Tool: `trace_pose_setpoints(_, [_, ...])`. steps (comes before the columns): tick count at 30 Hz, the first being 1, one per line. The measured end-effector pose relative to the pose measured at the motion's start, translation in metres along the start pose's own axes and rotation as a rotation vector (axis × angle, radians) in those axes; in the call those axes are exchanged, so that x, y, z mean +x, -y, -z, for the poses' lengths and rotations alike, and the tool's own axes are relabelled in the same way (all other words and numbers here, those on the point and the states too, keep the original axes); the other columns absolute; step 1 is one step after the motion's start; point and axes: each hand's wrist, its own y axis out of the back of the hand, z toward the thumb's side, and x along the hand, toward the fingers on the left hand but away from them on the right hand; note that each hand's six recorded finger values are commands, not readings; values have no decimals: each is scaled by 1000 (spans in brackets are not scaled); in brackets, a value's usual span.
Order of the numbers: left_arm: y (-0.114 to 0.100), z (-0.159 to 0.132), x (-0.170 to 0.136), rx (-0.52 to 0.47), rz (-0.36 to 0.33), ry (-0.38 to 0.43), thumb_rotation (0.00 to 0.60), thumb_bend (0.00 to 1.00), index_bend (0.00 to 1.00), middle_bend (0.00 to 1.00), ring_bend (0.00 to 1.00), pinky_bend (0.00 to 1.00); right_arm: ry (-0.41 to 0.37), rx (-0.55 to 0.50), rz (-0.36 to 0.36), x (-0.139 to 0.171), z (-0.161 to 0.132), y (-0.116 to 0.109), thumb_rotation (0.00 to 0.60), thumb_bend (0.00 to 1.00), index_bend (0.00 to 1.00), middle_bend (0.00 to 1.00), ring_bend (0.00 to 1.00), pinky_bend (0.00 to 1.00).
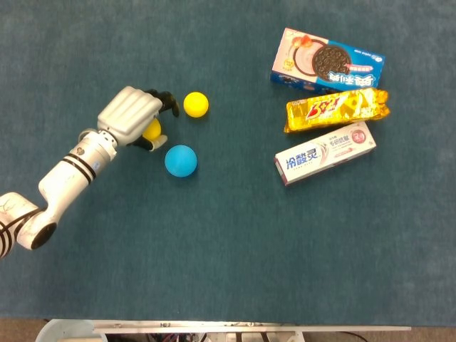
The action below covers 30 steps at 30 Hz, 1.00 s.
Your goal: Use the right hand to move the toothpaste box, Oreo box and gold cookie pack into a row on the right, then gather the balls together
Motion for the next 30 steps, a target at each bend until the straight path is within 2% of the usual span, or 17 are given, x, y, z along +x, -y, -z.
trace_pose_setpoints(5, [4, 6, -3, 4, 30, -19, 600, 314, 305, 291, 313, 565, 3, -7, 2, 0, 1, 0, 600, 271, 340, 437, 350, 532])
trace_pose_setpoints(13, [4, 6, -6, -6, 35, -24, 600, 314, 232, 251, 276, 538, -4, -8, 2, 1, -2, 1, 600, 271, 340, 437, 350, 532])
trace_pose_setpoints(21, [4, 7, -7, -16, 43, -34, 600, 314, 217, 229, 238, 511, 0, -9, 6, 2, 0, -1, 600, 271, 340, 437, 350, 532])
trace_pose_setpoints(30, [4, 5, -6, -21, 53, -36, 600, 314, 198, 188, 172, 432, 2, -12, 9, 3, 1, -2, 600, 271, 340, 437, 350, 532])
